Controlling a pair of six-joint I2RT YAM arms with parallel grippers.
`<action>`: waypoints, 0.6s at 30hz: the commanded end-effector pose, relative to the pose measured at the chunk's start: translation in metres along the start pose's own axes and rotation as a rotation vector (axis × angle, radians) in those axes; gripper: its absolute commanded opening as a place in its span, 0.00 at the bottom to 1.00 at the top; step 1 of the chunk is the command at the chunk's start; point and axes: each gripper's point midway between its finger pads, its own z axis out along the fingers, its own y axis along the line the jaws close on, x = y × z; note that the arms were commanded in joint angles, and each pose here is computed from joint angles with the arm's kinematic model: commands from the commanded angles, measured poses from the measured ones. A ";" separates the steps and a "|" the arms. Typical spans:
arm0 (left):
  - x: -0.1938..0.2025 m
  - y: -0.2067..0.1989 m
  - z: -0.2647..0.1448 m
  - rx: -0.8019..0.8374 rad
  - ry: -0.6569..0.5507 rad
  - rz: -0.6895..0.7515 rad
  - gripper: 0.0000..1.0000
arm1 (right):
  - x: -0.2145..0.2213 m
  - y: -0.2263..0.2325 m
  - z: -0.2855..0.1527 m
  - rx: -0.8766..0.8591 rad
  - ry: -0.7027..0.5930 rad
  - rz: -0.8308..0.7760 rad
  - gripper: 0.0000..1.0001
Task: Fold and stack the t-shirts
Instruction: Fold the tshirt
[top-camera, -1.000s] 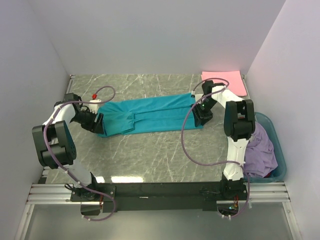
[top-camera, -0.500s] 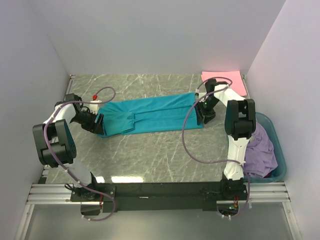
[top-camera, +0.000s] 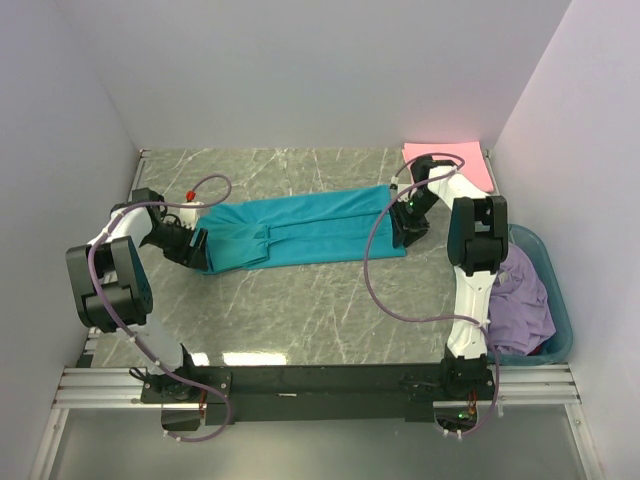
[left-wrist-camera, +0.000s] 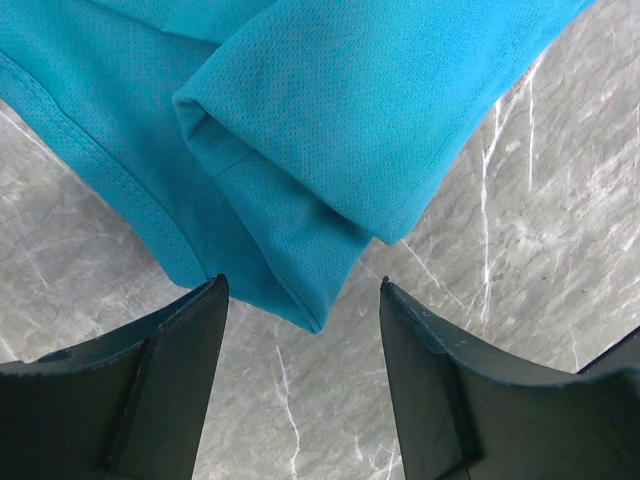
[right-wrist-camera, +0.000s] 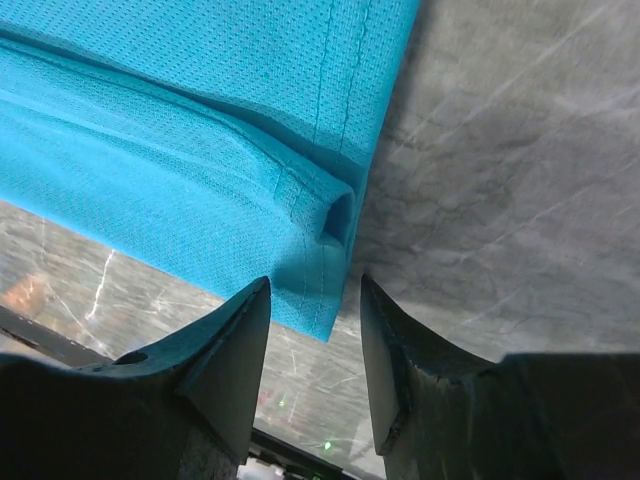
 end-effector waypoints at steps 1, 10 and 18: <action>-0.006 0.000 -0.002 0.001 -0.018 0.017 0.67 | -0.005 0.001 -0.005 0.003 -0.007 0.011 0.49; -0.003 0.001 0.000 0.004 -0.011 0.009 0.57 | -0.007 0.009 -0.016 -0.023 -0.027 0.011 0.17; -0.005 0.007 -0.007 0.002 -0.012 -0.005 0.41 | -0.004 0.006 -0.024 0.015 -0.038 -0.011 0.00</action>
